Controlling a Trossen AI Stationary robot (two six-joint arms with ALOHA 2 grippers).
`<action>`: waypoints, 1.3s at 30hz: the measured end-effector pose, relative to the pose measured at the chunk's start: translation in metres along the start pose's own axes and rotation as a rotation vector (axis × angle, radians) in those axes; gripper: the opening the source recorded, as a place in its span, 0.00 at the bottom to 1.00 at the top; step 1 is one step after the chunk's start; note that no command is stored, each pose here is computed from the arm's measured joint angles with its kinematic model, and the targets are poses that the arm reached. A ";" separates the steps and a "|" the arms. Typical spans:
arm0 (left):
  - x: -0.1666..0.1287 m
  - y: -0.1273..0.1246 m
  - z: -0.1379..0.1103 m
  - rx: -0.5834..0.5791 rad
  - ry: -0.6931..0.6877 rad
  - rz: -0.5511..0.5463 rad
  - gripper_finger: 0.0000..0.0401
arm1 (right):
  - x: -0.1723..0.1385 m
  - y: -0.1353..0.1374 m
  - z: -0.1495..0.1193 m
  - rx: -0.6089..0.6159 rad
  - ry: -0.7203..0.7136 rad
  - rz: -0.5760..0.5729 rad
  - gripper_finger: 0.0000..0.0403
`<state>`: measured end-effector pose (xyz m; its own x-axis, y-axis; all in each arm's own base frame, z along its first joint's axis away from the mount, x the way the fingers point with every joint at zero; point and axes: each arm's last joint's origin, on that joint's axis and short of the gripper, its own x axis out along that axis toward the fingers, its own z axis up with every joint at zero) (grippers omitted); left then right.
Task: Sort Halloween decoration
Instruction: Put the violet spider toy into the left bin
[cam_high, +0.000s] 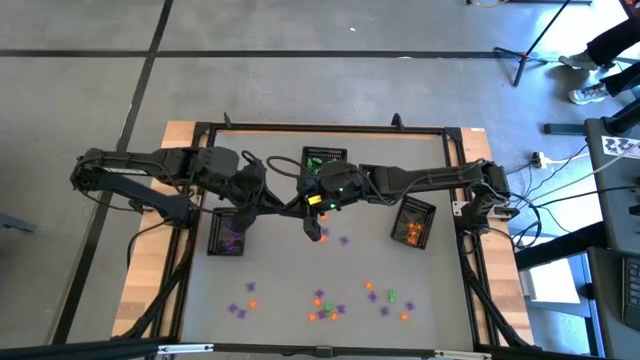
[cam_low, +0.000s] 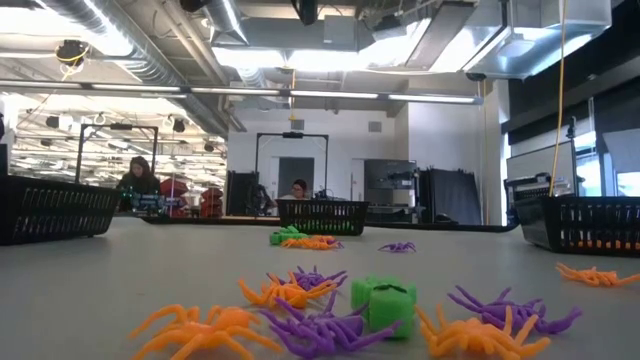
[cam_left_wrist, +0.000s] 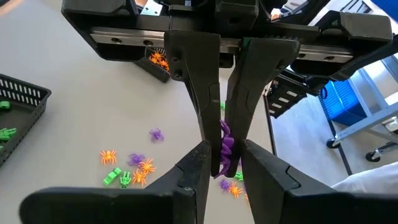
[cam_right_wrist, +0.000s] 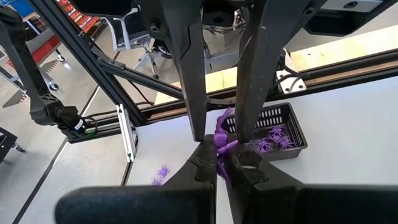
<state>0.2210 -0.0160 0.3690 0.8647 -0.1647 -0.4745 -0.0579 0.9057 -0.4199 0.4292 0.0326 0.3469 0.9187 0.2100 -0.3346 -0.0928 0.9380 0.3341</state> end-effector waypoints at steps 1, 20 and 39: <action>0.000 0.000 0.000 0.000 -0.001 0.000 0.21 | 0.000 0.000 0.000 0.000 -0.001 0.000 0.03; 0.000 -0.002 0.004 0.007 -0.041 -0.027 0.11 | 0.000 0.000 0.000 0.000 -0.001 -0.001 0.03; -0.001 -0.002 0.004 0.008 -0.040 -0.027 0.00 | 0.001 0.000 0.000 -0.008 -0.003 0.012 0.12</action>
<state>0.2222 -0.0162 0.3734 0.8851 -0.1735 -0.4319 -0.0305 0.9043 -0.4258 0.4299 0.0326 0.3470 0.9187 0.2203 -0.3278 -0.1067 0.9376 0.3309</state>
